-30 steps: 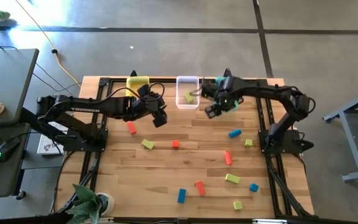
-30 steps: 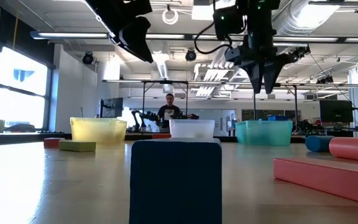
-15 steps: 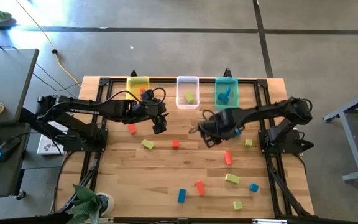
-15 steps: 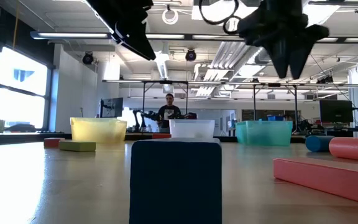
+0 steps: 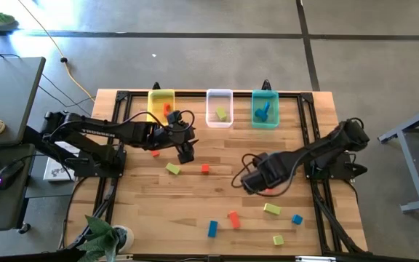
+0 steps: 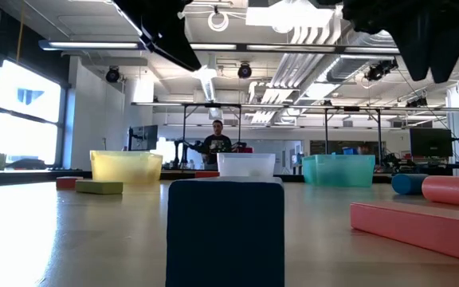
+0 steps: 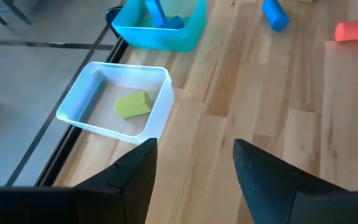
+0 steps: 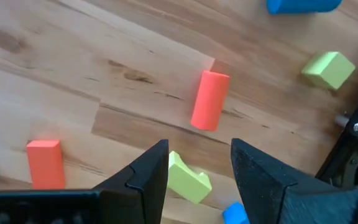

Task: Sort & place blocks by color
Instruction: Put the orange block into the yellow bin

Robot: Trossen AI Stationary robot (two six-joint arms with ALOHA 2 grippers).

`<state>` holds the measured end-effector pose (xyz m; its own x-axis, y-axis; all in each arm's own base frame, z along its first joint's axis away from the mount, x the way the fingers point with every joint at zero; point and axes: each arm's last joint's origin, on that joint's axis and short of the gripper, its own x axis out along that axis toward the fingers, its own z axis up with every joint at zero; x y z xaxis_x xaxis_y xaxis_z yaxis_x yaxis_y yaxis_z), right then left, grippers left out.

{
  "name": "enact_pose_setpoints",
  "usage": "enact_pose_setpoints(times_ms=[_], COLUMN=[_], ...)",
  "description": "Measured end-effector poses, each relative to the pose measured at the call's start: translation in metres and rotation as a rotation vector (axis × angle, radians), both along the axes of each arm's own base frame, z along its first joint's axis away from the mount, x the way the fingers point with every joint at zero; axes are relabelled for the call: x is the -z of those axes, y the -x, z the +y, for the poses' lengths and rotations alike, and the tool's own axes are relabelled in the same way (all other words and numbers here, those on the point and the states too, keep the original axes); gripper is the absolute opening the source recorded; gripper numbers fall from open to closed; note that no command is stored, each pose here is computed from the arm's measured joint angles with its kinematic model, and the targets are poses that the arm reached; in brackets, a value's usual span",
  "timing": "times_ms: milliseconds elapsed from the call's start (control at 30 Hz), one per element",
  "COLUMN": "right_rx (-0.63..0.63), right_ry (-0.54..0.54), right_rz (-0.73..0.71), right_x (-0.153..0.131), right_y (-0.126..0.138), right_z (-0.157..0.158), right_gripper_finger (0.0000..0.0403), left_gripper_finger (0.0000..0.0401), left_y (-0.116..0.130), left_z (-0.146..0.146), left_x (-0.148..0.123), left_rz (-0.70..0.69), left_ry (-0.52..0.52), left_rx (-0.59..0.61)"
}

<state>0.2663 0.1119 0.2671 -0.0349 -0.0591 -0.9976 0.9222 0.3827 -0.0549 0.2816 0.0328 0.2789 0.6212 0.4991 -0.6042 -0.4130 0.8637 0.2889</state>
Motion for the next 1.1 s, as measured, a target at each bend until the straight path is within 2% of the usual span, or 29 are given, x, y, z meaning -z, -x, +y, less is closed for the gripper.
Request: enact_pose_setpoints(times_ms=[267, 567, 1100], right_rx=[0.049, 0.041, 0.07], right_ry=[0.02, 0.027, -0.074], right_rz=[0.017, 0.027, 0.038], right_x=[0.026, 0.059, 0.11], right_y=[0.011, 0.017, 0.026], right_z=[0.013, 0.009, -0.009], right_gripper_finger=[0.0161, 0.0161, 0.0161], left_gripper_finger=[0.0197, 0.0197, 0.0197], left_y=[-0.001, -0.001, -0.001], left_z=[-0.007, -0.007, -0.006], left_x=[0.0, 0.0, 0.0], left_rz=[-0.007, -0.008, 0.0], left_ry=[0.009, 0.008, -0.014], left_rx=[0.018, 0.015, 0.013])
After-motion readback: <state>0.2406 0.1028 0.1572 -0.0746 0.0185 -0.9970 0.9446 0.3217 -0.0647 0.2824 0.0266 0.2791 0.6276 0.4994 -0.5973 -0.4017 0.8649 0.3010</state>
